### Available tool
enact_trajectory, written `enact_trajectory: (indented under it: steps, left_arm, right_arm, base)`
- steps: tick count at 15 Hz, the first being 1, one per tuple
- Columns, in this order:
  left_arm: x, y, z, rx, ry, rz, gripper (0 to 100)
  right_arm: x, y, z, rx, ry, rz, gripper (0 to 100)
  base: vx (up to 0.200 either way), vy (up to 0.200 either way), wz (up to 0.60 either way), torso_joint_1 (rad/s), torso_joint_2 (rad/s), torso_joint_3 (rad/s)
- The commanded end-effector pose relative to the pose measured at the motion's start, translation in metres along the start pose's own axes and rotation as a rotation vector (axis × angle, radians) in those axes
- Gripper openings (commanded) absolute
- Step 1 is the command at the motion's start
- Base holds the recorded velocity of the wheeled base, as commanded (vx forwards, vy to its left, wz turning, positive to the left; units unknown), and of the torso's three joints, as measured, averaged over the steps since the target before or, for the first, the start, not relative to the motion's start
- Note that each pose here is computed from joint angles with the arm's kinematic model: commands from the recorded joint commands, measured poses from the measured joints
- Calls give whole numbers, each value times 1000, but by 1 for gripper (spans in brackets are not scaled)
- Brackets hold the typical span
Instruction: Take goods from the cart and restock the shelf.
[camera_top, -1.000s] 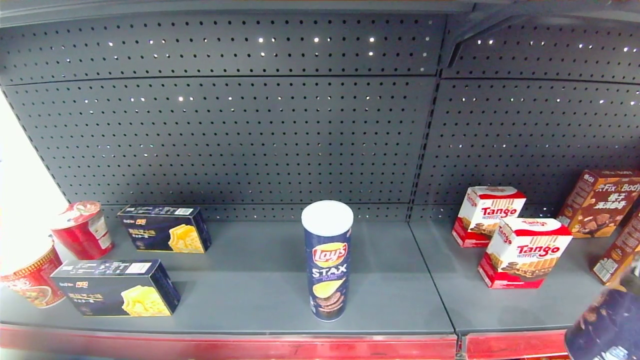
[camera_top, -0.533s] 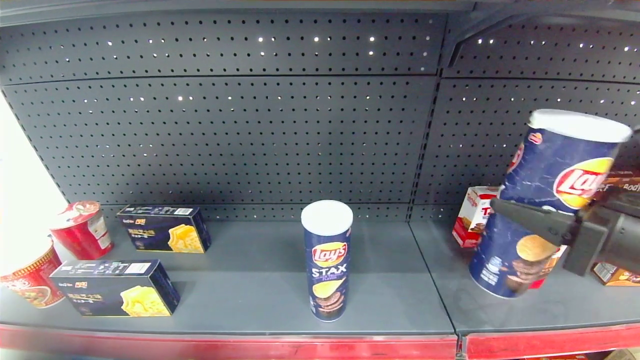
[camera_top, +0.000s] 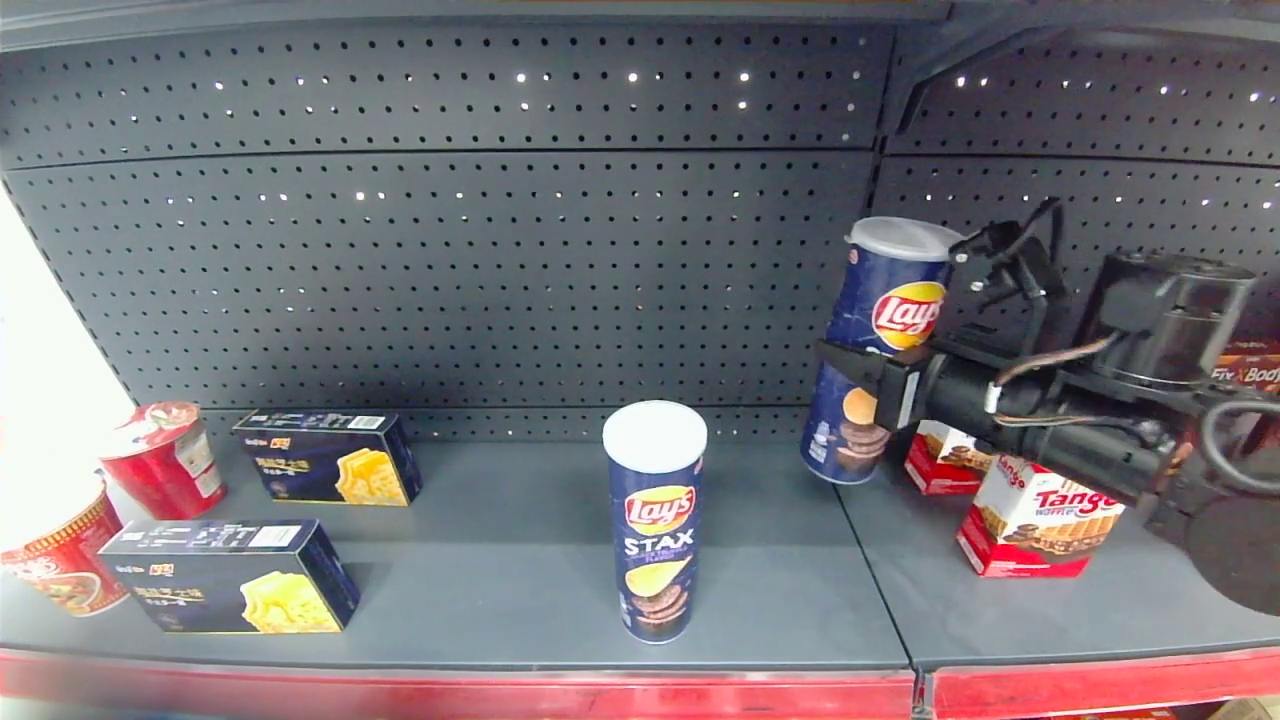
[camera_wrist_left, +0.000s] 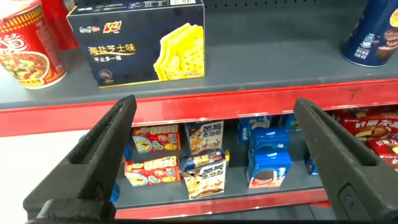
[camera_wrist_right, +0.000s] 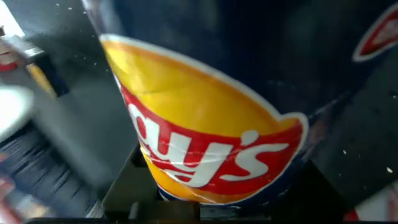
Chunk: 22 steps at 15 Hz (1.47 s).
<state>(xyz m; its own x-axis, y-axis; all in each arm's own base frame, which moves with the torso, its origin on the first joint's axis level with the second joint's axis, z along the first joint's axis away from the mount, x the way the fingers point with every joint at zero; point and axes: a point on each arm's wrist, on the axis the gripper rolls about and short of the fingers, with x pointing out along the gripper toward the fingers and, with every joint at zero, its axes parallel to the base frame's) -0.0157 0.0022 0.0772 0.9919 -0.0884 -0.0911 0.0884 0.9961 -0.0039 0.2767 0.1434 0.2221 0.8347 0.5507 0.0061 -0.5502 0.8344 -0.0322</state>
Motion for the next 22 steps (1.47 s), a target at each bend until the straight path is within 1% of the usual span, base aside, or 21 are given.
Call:
enact_trajectory:
  steps: [1, 4, 7, 9, 11, 14, 18, 22]
  left_arm:
    - [0, 0, 0, 0, 4, 2, 100]
    - [0, 0, 0, 0, 4, 0, 100]
    - [0, 0, 0, 0, 4, 2, 100]
    - [0, 0, 0, 0, 4, 0, 100]
    - [0, 0, 0, 0, 4, 0, 100]
    - [0, 0, 0, 0, 4, 0, 100]
    - [0, 0, 0, 0, 4, 0, 100]
    - [0, 0, 0, 0, 4, 2, 100]
  right_arm:
    - [49, 1, -17, 3, 24, 17, 0]
    - [63, 4, -17, 3, 34, 25, 0]
    - [88, 19, -23, 9, 50, -16, 0]
    - [97, 31, -28, 36, 54, -35, 0]
    - [103, 37, -33, 52, 60, -48, 0]
    - [111, 43, -38, 92, 61, -98, 0]
    - [121, 44, -45, 93, 64, -103, 0]
    - [135, 53, -53, 90, 62, -116, 0]
  base:
    - [0, 0, 0, 0, 0, 0]
    - [0, 0, 0, 0, 0, 0]
    - [0, 0, 0, 0, 0, 0]
    - [0, 0, 0, 0, 0, 0]
    - [0, 0, 0, 0, 0, 0]
    - [0, 0, 0, 0, 0, 0]
    - [0, 0, 0, 0, 0, 0]
    - [0, 0, 0, 0, 0, 0]
